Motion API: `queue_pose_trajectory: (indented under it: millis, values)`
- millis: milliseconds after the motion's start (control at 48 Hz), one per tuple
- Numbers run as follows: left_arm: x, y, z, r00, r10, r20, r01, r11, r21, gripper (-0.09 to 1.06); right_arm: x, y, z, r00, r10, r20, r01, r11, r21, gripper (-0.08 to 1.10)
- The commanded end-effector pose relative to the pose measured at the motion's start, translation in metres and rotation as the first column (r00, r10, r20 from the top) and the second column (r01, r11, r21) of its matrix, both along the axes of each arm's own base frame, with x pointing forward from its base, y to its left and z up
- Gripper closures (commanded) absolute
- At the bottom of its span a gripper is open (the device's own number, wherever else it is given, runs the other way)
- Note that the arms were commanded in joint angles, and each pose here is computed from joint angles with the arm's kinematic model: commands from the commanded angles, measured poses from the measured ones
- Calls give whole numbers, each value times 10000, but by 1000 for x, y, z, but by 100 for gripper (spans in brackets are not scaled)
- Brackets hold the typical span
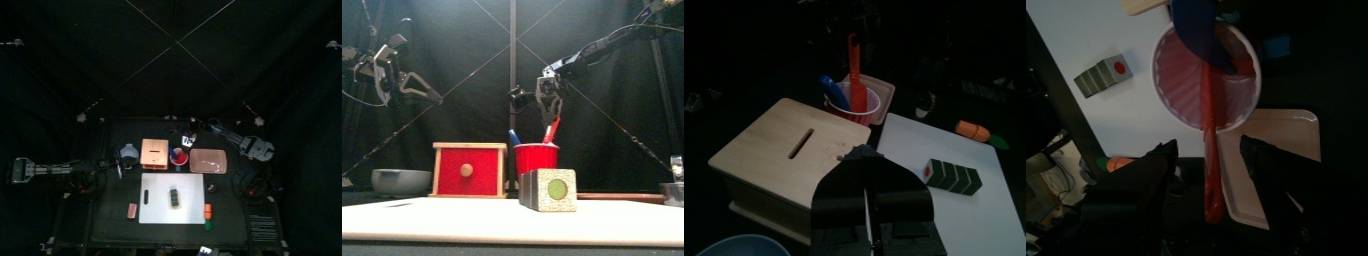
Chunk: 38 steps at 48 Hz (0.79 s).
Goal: Place sushi on board then cut the sushi with the knife then place the pieces on the plate
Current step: Pick knife at handle with right hand
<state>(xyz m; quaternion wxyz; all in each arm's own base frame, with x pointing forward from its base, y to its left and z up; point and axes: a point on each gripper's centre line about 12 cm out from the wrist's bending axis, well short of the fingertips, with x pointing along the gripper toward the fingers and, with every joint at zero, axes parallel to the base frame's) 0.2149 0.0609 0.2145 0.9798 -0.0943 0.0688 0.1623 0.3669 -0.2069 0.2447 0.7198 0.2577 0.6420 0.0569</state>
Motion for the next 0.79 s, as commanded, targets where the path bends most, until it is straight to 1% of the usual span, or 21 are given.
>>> queue_pose_trajectory:
  millis: [21, 83, 271, 458, 708, 792]
  values:
    - [2, 1, 4, 9999, 44, 121, -44, 10000, 19, 99, -2, 2, 12, 9998, 35, 208, -31, 9998, -189, 18]
    - [2, 1, 4, 9999, 36, 118, -36, 10000, 32, 99, -2, 2, 11, 9998, 49, 189, -45, 9998, -173, 21]
    - [2, 1, 4, 9999, 46, 135, -47, 10000, 24, 99, 0, 3, 7, 9999, 94, 115, -92, 9999, -118, 39]
    - [2, 1, 4, 9999, 36, 103, -36, 10000, 28, 99, 1, 3, 8, 9998, 109, 140, -107, 9998, -137, 54]
    - [2, 1, 4, 9999, 38, 117, -39, 10000, 33, 99, 1, 3, 18, 9994, 130, 316, -123, 9997, -205, 66]
    - [2, 1, 4, 9999, 34, 130, -34, 10000, -10, 99, 2, 4, 23, 9991, 180, 374, -170, 9996, -244, 69]
